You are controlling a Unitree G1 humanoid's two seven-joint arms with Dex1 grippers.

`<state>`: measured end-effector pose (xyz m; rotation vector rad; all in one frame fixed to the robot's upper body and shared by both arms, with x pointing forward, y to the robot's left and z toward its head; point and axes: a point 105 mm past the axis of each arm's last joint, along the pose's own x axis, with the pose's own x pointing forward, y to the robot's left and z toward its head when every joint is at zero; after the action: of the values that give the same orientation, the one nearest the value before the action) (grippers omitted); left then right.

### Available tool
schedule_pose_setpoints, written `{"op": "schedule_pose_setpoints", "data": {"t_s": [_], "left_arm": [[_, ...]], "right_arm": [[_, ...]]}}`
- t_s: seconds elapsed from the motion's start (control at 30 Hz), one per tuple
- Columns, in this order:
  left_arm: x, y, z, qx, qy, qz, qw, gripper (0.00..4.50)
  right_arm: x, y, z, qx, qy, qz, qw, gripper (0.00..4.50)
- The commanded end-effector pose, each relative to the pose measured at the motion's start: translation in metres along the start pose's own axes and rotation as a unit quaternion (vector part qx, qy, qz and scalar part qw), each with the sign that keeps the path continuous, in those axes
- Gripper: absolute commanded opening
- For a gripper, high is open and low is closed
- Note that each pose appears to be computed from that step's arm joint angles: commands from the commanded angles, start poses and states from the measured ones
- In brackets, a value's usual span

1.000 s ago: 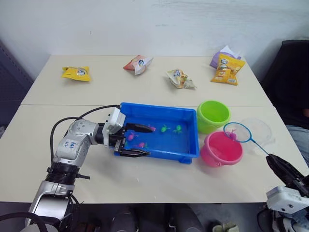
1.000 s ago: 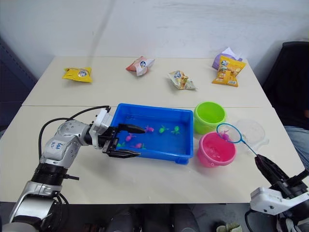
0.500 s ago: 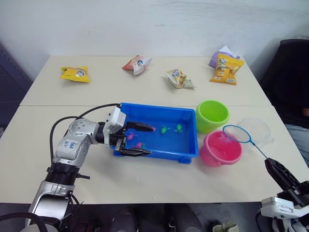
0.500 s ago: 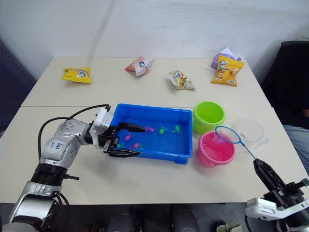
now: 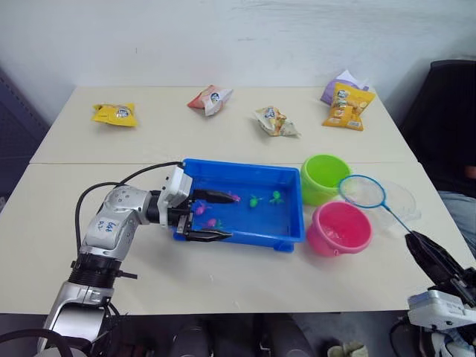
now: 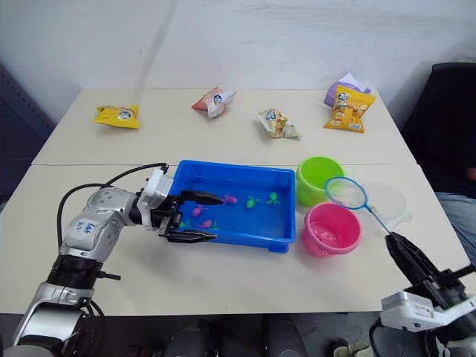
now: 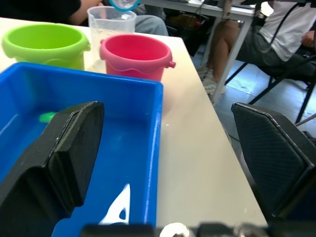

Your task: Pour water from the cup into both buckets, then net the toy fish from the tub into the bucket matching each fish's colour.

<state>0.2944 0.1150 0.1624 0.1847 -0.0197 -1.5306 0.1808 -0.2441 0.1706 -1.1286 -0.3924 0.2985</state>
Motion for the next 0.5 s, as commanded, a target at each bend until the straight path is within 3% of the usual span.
{"op": "schedule_pose_setpoints", "data": {"t_s": [0.03, 0.17, 0.33, 0.5], "left_arm": [[-0.023, 0.008, 0.007, 0.021, -0.003, 0.056, 0.998, 4.43], [-0.055, 0.014, 0.001, 0.039, 0.019, 0.129, 0.991, 4.43], [-0.095, 0.011, -0.005, 0.046, 0.045, 0.202, 0.977, 4.43], [-0.134, -0.012, -0.01, 0.025, 0.05, 0.263, 0.963, 4.43]], "right_arm": [[0.024, -0.016, 0.022, 0.191, -0.044, -0.004, 0.981, 0.0], [0.051, -0.009, 0.034, 0.351, -0.058, 0.069, 0.932, 0.0], [0.082, -0.001, 0.038, 0.387, -0.04, 0.141, 0.91, 0.0], [0.116, 0.01, 0.041, 0.399, 0.013, 0.25, 0.882, 0.0]]}}
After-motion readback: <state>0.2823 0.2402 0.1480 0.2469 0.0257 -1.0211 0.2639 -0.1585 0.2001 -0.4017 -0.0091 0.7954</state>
